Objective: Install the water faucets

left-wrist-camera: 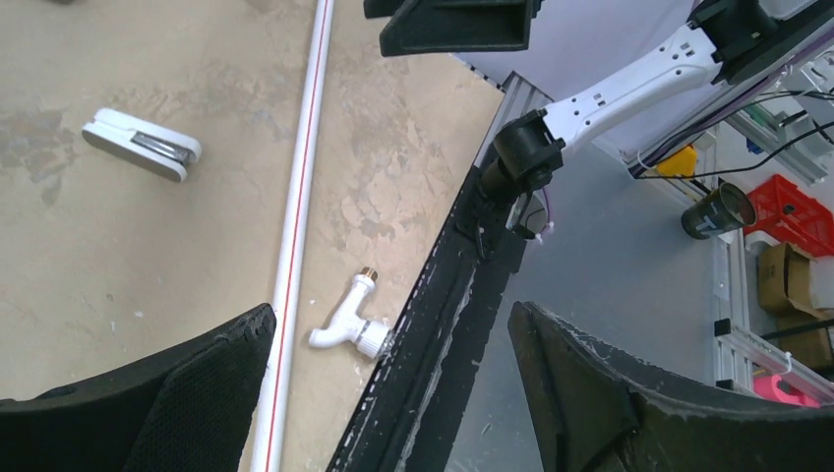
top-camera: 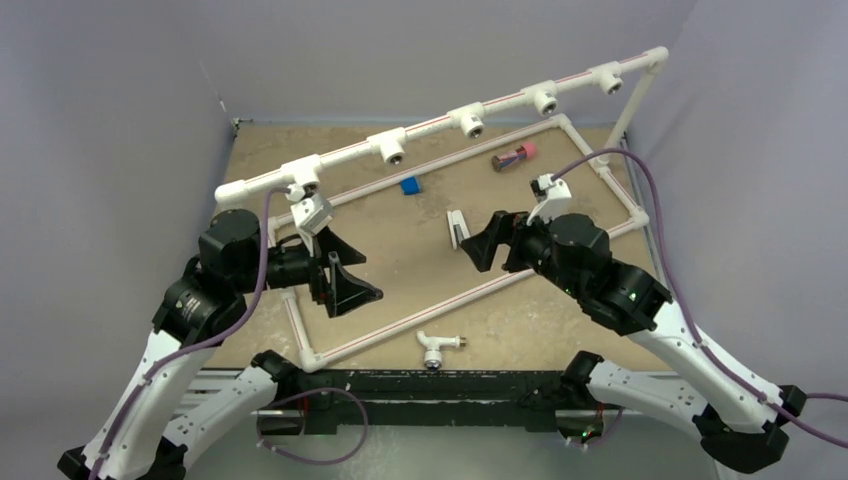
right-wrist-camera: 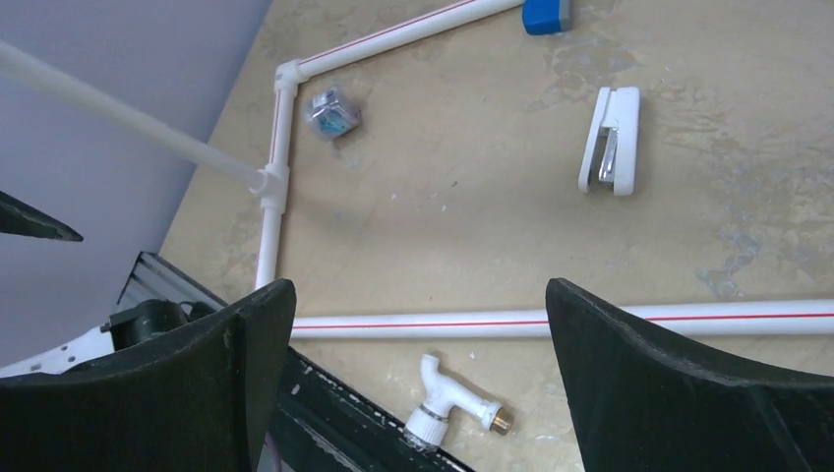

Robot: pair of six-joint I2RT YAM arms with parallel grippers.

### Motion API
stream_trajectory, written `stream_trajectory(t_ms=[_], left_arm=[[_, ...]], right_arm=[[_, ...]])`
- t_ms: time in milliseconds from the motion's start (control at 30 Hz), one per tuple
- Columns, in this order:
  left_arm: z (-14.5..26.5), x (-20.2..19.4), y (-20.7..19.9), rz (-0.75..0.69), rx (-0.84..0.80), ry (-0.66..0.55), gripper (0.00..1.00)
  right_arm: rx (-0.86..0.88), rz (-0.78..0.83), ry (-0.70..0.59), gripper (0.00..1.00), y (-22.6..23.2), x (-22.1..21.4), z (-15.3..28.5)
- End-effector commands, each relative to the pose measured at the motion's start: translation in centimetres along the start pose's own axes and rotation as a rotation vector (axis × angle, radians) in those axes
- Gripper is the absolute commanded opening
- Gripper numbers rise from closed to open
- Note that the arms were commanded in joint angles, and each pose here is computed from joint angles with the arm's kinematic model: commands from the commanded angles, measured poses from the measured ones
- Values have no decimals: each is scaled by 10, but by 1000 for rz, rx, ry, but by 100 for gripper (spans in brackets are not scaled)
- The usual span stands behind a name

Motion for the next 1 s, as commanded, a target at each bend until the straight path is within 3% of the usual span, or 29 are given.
stream_trajectory(t_ms=[0, 533, 967], left_arm=[[1, 5, -3, -40, -17, -60, 88], [10, 1, -6, -11, 3, -93, 88], [9, -14, 10, 33, 73, -53, 88]], right_arm=[[19, -18, 106, 98, 0, -29, 2], [244, -40, 377, 98, 18, -113, 2], [236, -77, 576, 92, 28, -168, -15]])
Point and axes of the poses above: each gripper's point midway between its finger pads, its own z axis back along the fingers, its own y axis along the line the jaws close on, x = y × z, the point moved 3 cm from there along z, back along the fingers, and after that the axes turned 13 degrees about z, right-handed, at the moved point
